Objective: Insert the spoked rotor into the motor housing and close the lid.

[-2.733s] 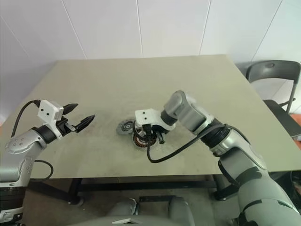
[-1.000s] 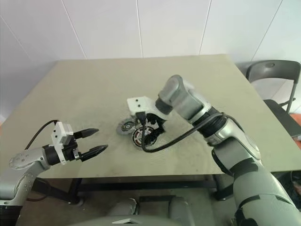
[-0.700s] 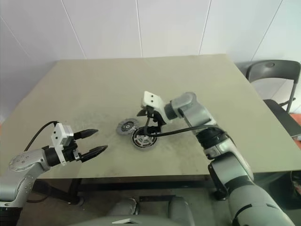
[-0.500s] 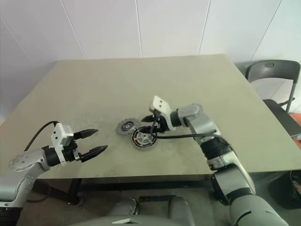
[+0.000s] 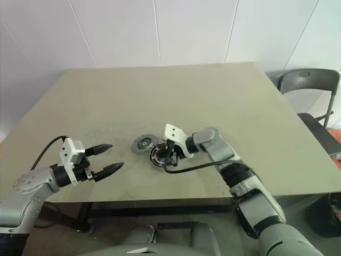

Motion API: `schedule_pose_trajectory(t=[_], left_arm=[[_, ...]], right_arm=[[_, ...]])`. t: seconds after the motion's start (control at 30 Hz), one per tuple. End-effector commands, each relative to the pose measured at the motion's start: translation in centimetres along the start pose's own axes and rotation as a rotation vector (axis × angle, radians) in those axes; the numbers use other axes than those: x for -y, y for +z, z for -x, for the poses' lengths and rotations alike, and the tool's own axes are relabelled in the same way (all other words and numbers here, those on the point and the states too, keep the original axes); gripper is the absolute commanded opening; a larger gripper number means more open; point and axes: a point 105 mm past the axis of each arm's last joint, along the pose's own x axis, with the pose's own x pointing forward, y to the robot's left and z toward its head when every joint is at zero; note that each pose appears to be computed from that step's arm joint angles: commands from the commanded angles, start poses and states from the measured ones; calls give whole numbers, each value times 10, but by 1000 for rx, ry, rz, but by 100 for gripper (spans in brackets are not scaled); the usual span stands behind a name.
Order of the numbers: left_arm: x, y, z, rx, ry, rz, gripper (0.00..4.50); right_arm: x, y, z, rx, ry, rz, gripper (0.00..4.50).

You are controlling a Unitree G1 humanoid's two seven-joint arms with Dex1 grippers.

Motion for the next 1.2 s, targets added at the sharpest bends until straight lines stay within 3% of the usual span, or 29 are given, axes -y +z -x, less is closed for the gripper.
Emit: schedule_pose_trajectory(t=[0.03, 0.2, 0.4, 0.57, 0.83, 0.87, 1.2], left_arm=[[1, 10, 1, 22, 3, -33, 450], [-1, 13, 1, 26, 10, -41, 450], [-2, 13, 0, 29, 11, -46, 450], [-2, 12, 0, 32, 12, -47, 450], [2, 10, 0, 36, 18, -46, 450], [2, 11, -1, 38, 18, -46, 450], [2, 12, -2, 44, 23, -51, 450]], right_arm=[[5, -3, 0, -24, -14, -26, 3], [14, 39, 17, 57, -6, 87, 3], [21, 62, 42, -56, 88, 318, 3], [22, 59, 56, -219, 210, 473, 154], [25, 38, 55, -423, 368, 785, 430], [23, 33, 54, -454, 400, 824, 447], [27, 21, 41, -526, 428, 1067, 447]])
